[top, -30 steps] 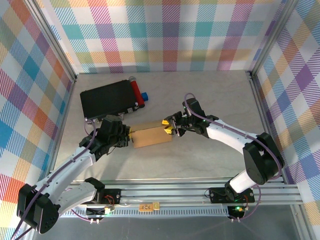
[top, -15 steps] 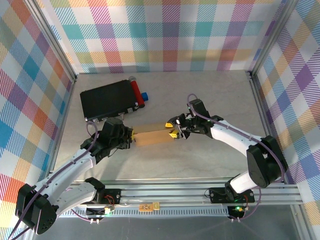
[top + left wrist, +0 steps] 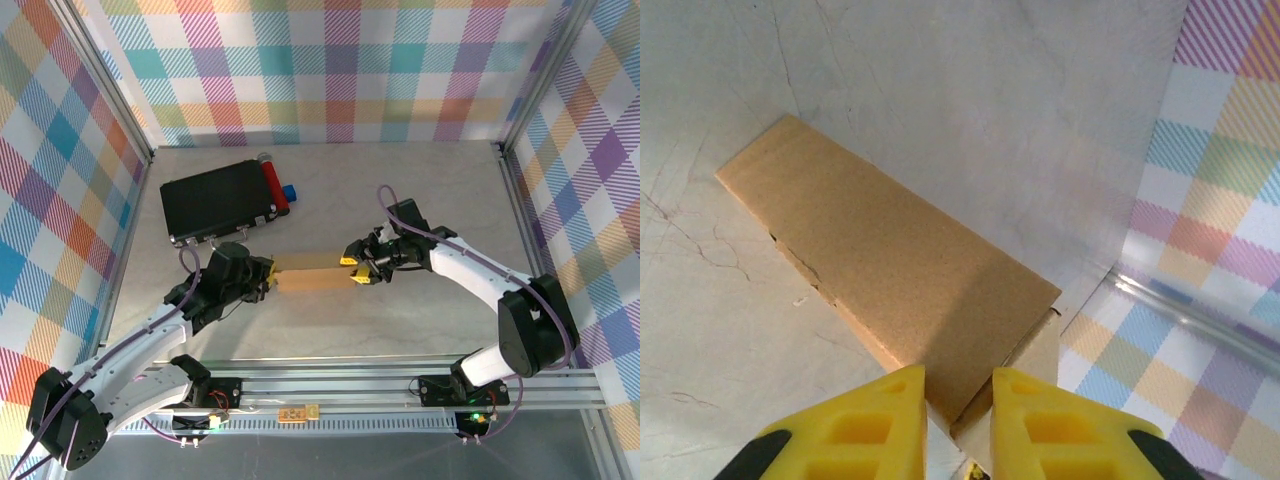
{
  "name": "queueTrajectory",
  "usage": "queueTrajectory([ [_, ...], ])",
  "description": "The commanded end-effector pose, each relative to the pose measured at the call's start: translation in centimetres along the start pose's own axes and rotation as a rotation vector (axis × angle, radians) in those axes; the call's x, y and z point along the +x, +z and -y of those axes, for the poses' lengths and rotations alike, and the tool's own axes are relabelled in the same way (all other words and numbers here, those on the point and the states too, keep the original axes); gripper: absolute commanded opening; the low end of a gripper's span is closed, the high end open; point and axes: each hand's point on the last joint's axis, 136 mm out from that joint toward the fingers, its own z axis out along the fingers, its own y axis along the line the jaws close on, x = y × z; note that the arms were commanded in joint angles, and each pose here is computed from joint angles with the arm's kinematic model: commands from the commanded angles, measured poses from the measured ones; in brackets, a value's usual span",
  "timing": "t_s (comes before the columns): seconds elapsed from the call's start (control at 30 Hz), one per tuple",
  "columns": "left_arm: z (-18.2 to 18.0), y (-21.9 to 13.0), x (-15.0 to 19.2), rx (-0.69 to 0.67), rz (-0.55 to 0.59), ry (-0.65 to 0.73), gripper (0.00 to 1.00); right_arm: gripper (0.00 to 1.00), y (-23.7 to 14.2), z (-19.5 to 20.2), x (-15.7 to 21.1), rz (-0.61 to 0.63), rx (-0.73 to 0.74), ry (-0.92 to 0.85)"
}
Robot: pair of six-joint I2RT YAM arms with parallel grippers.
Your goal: Fold the paper box
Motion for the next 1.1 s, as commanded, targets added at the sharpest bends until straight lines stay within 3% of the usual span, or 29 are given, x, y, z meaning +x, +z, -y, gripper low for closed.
queueTrajectory([
  [0.0, -9.2, 0.0, 0.6, -0.31, -0.052, 0.069, 0.21, 0.44, -0.1, 7.6, 3.5, -0.104, 0.256, -0.001],
  [0.37, -11.7, 0.0, 0.5, -0.372, -0.053, 0.082, 0.23, 0.48, -0.7, 10.8, 3.9, -0.081, 0.344, -0.055],
  [0.47, -10.4, 0.0, 0.1, -0.333, -0.022, 0.095, 0.28, 0.52, -1.2, 10.2, 3.3, -0.057, 0.366, -0.077],
  [0.57, -8.4, -0.6, -0.5, -0.313, 0.015, 0.156, 0.37, 0.59, -3.1, 9.3, 2.2, 0.044, 0.404, -0.132],
  [0.6, -7.4, -1.0, -0.8, -0.307, 0.029, 0.181, 0.42, 0.63, -3.9, 8.7, 1.7, 0.089, 0.409, -0.157],
  [0.63, -6.4, -1.4, -1.3, -0.3, 0.046, 0.205, 0.48, 0.74, -4.9, 7.9, 1.2, 0.142, 0.409, -0.188],
  [0.67, -5.4, -1.8, -1.8, -0.291, 0.063, 0.232, 0.54, 1.0, -5.9, 7.2, 0.6, 0.189, 0.411, -0.216],
  [0.7, -4.1, -2.5, -2.4, -0.274, 0.083, 0.267, 0.63, 0.99, -7.1, 6.2, -0.1, 0.249, 0.418, -0.253],
  [0.73, -2.6, -3.1, -3.1, -0.25, 0.107, 0.303, 0.99, 0.99, -8.6, 5.2, -0.7, 0.321, 0.429, -0.297],
  [0.93, 5.6, -8.8, -7.2, -0.191, 0.343, 0.657, 1.0, 0.99, -18.8, 0.7, -3.7, 0.794, 0.541, -0.454],
  [1.0, 6.4, -11.3, -9.5, -0.267, 0.491, 0.726, 1.0, 0.99, -22.2, 0.9, -4.6, 0.973, 0.61, -0.435],
  [1.07, 5.9, -14.1, -12.4, -0.39, 0.687, 0.711, 1.0, 0.99, -24.8, 1.5, -5.3, 1.128, 0.671, -0.448],
])
